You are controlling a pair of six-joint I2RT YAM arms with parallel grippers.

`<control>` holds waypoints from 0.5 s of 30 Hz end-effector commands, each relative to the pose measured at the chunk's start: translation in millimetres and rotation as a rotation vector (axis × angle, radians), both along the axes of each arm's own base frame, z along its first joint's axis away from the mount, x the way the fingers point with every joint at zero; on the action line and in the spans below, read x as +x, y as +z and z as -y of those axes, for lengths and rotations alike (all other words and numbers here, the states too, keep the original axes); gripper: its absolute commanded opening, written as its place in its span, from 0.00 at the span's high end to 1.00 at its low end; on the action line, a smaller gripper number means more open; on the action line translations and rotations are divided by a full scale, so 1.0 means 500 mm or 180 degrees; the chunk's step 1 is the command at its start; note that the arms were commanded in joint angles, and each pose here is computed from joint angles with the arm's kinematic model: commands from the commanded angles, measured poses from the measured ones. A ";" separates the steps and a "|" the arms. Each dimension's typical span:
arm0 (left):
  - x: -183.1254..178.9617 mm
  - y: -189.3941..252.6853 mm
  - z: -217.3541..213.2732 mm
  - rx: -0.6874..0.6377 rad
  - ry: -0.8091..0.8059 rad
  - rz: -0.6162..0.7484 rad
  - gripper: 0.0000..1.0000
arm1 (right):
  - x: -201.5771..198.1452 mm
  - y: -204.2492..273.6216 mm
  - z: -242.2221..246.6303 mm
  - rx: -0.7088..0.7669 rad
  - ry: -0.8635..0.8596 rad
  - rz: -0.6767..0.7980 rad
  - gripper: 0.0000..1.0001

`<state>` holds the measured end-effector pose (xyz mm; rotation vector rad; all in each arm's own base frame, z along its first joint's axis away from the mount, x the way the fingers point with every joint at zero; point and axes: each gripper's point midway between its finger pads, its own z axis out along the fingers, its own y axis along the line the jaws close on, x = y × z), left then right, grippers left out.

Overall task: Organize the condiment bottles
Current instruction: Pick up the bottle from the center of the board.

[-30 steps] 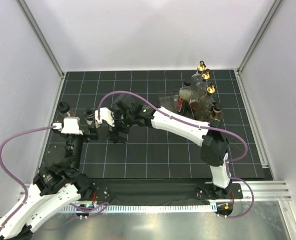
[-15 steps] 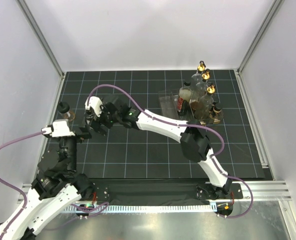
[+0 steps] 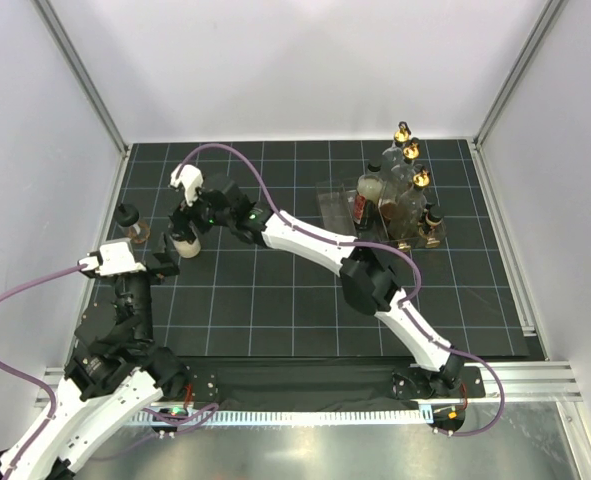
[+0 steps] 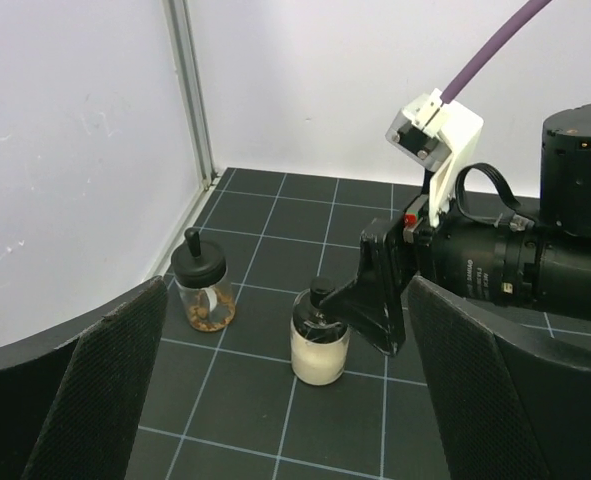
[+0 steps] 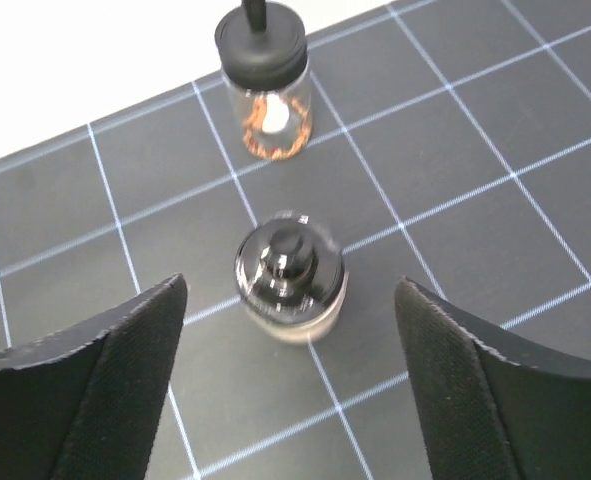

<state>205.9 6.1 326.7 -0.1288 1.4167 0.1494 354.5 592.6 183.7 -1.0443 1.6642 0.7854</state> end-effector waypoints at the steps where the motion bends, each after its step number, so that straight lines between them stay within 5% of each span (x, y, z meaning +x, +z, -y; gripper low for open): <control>1: -0.002 0.019 -0.010 -0.0109 0.0078 0.0128 0.00 | 0.013 0.068 -0.036 0.0400 -0.0055 0.0111 0.18; 15: -0.002 0.018 -0.011 -0.0110 0.0078 0.0139 0.00 | 0.048 0.034 -0.069 0.0509 -0.0191 0.0241 0.33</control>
